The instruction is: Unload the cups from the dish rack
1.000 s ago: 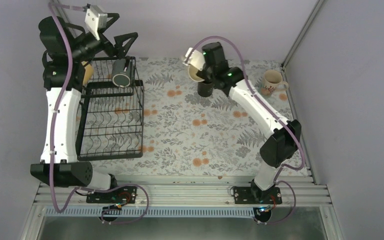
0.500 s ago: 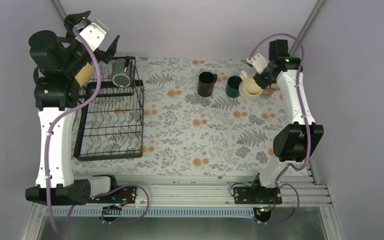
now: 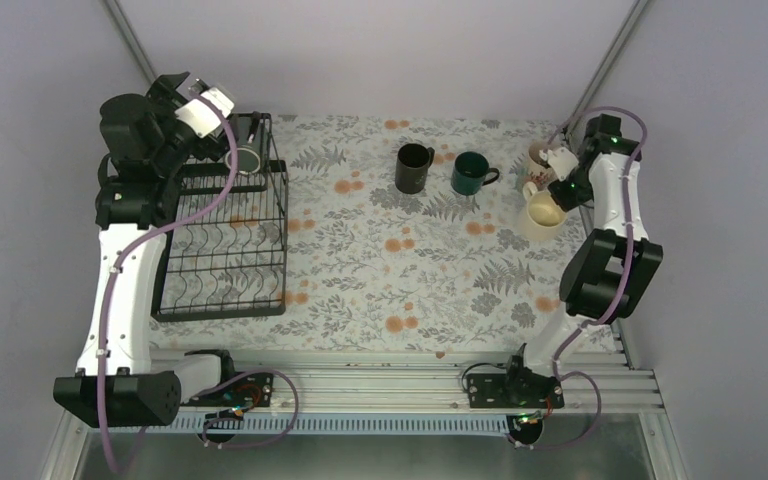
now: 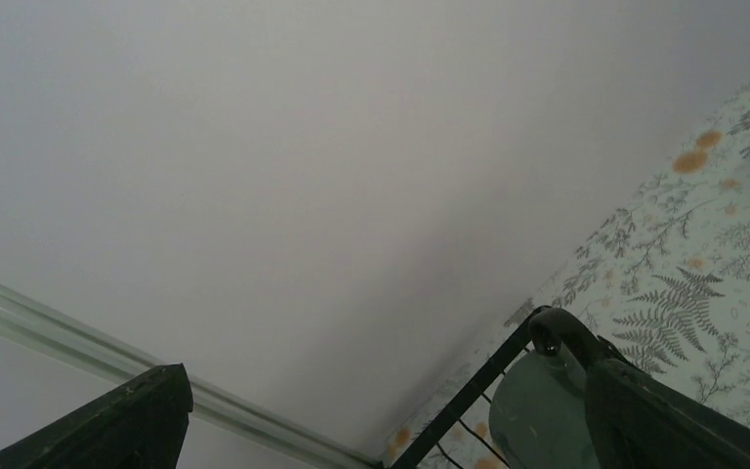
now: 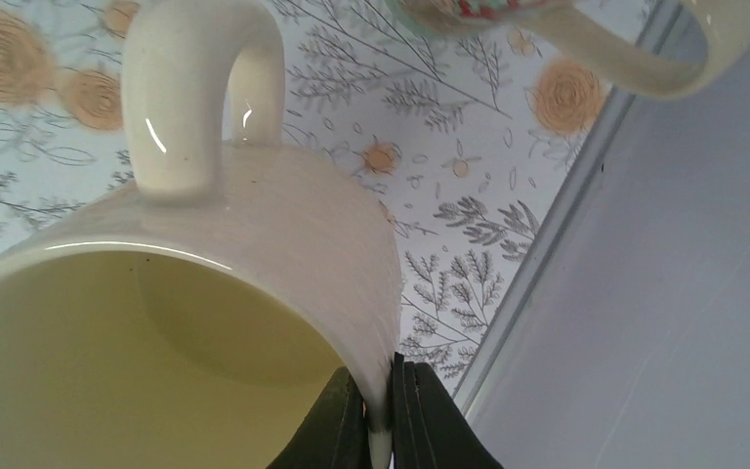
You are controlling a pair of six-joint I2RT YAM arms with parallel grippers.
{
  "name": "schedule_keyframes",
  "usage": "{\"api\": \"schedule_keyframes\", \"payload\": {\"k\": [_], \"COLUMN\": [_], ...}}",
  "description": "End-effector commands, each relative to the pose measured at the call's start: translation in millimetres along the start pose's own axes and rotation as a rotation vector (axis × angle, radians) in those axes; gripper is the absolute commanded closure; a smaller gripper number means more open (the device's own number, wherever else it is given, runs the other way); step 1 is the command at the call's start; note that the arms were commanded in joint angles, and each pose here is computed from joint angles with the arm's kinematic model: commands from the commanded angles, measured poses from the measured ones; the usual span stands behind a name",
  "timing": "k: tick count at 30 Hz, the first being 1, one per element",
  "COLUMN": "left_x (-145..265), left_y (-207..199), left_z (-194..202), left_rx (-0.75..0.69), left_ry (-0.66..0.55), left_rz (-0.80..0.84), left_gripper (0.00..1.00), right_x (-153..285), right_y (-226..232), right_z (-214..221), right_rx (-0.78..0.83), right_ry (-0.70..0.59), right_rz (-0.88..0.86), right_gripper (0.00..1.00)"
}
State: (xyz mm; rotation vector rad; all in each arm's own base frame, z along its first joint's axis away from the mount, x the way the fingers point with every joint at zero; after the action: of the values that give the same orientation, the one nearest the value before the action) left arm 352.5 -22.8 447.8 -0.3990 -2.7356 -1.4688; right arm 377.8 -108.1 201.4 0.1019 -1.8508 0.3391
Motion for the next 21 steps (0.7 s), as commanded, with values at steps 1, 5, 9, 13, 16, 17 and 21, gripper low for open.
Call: {"api": "schedule_keyframes", "payload": {"k": [1,5,9,13,16,17,21], "left_x": [9,8,10,9,4,2,-7], "left_y": [11,7,3,-1,-2,-3,-5], "left_z": [-3,3,3,6,12,14,22], "left_rx": [-0.046,-0.041,-0.029,-0.016,-0.005,-0.001,0.024], "left_ry": [0.001,0.025,0.015,0.024,0.049,0.058,0.088], "left_rz": [-0.064,-0.062,-0.057,-0.047,-0.047,-0.043,-0.03], "left_gripper": [0.0,0.0,0.0,0.0,0.0,0.0,0.0], "right_x": [-13,-31,-48,-62,-71,-75,-83], "right_y": [-15,-24,-29,-25,-24,-24,-23], "right_z": [0,3,4,9,16,18,25], "right_rx": [-0.026,-0.052,-0.082,-0.1,-0.104,-0.105,-0.112], "right_ry": [-0.024,-0.036,-0.045,-0.033,-0.019,-0.015,-0.006], "right_rz": [0.002,-0.008,-0.03,-0.073,-0.062,-0.059,-0.057], "right_gripper": [0.96,0.96,0.96,0.96,0.96,0.96,0.96]}}
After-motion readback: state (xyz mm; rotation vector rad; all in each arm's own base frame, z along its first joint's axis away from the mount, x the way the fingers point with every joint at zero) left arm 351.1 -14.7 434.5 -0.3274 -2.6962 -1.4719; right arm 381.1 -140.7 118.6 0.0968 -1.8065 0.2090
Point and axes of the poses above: each gripper's point midway between its finger pads, its own x axis back along the fingers, its own y axis along the line the jaws close on, z = x × y, the point moved 3 cm from there along x, back along the fingers, and after that the axes turned 13 degrees about -x, right-handed, at the moved point
